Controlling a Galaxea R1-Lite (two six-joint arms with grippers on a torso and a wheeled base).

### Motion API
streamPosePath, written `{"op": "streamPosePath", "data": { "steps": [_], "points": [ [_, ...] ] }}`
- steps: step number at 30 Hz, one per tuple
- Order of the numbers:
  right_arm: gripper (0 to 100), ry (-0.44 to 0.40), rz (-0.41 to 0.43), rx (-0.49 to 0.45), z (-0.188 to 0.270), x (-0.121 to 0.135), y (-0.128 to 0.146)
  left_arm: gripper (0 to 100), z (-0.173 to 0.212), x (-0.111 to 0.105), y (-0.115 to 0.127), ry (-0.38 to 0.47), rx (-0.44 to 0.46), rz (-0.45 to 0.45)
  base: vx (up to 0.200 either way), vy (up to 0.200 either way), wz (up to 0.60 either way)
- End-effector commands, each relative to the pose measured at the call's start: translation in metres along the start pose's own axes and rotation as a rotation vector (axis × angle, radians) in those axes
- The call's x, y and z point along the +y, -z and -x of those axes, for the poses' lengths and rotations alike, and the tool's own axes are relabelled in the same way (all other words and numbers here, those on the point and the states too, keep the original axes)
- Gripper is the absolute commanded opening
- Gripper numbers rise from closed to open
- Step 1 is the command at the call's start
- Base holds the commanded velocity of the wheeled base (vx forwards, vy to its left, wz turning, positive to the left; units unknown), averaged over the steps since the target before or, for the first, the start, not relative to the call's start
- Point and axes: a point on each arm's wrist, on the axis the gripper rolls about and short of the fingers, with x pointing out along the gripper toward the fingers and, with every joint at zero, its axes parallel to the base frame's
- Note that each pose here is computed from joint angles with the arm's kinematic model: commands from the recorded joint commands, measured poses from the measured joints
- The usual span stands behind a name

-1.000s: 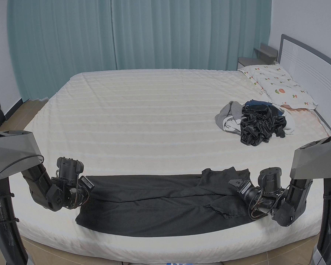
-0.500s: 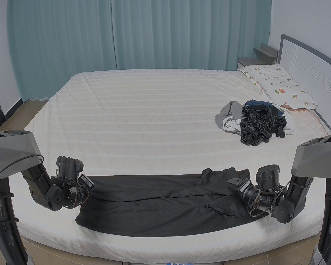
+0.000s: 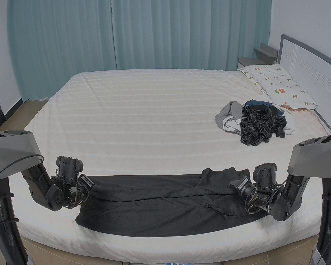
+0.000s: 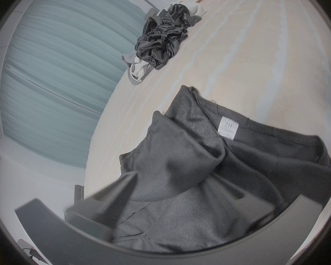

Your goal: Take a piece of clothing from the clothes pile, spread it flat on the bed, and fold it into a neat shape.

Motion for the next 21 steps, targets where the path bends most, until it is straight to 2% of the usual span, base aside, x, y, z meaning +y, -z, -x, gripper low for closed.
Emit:
{"op": "streamPosePath", "data": {
  "steps": [1, 7, 14, 19, 21],
  "points": [
    [0, 0.002, 0.000, 0.001, 0.000, -0.001, 0.000, 0, 0.000, 0.000, -0.001, 0.001, -0.002, 0.001, 0.000, 0.000, 0.00],
    [0, -0.009, -0.006, -0.014, 0.002, 0.002, -0.005, 0, 0.006, -0.006, -0.006, 0.030, -0.021, 0.008, 0.000, 0.000, 0.00],
    [0, -0.088, -0.034, -0.090, 0.006, 0.019, -0.027, 0, 0.007, -0.018, -0.016, 0.077, -0.055, 0.031, 0.000, 0.000, 0.00],
    [0, -0.200, -0.060, -0.183, 0.007, 0.038, -0.052, 0, 0.005, -0.032, -0.029, 0.170, -0.115, 0.147, 0.000, 0.000, 0.00],
    [0, -0.234, -0.061, -0.204, 0.008, 0.042, -0.054, 0, 0.005, -0.031, -0.035, 0.205, -0.150, 0.172, 0.000, 0.000, 0.00]
  ]
}}
